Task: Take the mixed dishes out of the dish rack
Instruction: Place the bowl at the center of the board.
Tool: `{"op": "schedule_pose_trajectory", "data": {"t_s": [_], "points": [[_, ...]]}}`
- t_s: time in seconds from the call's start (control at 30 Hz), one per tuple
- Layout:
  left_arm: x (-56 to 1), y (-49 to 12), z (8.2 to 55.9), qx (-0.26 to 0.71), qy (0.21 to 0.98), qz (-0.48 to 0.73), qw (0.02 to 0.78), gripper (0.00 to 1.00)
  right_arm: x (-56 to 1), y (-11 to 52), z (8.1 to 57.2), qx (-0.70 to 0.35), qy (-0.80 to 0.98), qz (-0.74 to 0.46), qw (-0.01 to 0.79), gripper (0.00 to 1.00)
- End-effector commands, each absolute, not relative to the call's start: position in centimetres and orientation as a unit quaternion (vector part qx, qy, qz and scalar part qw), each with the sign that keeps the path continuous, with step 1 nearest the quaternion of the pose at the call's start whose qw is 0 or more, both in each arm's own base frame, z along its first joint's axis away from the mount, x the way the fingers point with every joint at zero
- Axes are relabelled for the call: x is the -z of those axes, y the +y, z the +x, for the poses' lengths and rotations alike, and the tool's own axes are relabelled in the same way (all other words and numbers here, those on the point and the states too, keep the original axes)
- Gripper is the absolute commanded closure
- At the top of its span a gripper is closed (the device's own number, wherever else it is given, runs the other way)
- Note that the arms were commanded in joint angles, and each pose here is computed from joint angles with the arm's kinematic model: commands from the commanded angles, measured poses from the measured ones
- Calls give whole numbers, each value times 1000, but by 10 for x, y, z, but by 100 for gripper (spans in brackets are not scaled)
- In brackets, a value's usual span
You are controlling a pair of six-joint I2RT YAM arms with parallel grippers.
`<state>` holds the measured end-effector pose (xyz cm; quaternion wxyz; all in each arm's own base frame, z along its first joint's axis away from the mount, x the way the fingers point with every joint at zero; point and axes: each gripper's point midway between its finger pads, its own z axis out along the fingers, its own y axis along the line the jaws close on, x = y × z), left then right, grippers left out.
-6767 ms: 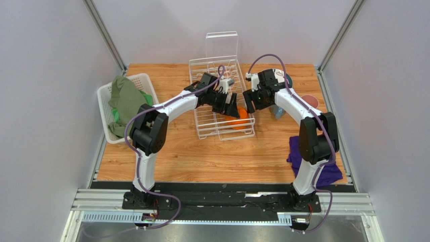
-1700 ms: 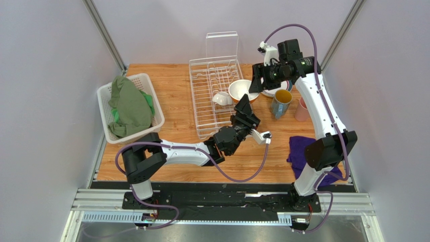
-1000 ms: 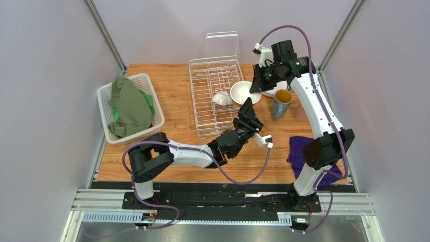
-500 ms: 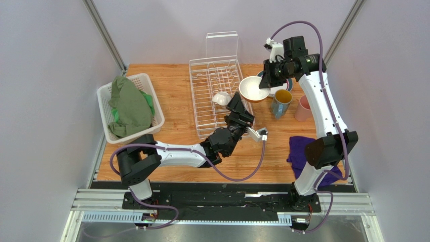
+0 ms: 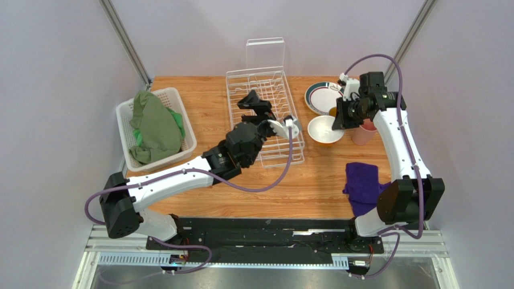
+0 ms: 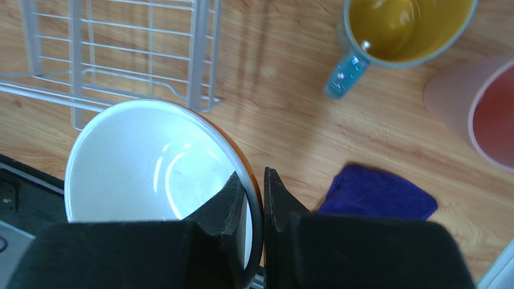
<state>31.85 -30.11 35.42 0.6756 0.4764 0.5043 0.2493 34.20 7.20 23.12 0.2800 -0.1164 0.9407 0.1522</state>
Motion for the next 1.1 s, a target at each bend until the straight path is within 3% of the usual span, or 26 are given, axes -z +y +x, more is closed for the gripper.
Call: {"op": "schedule_pose_trajectory", "data": {"t_s": [0.0, 0.57, 1.07], "points": [[-346, -283, 322, -180, 572, 457, 657, 7, -218, 51, 341, -110, 929, -136, 327, 100], [-333, -271, 336, -170, 600, 442, 645, 8, -144, 6, 347, -49, 914, -126, 383, 100], [-319, -273, 339, -170, 603, 449, 637, 8, -88, 5, 353, -65, 928, -109, 351, 100]]}}
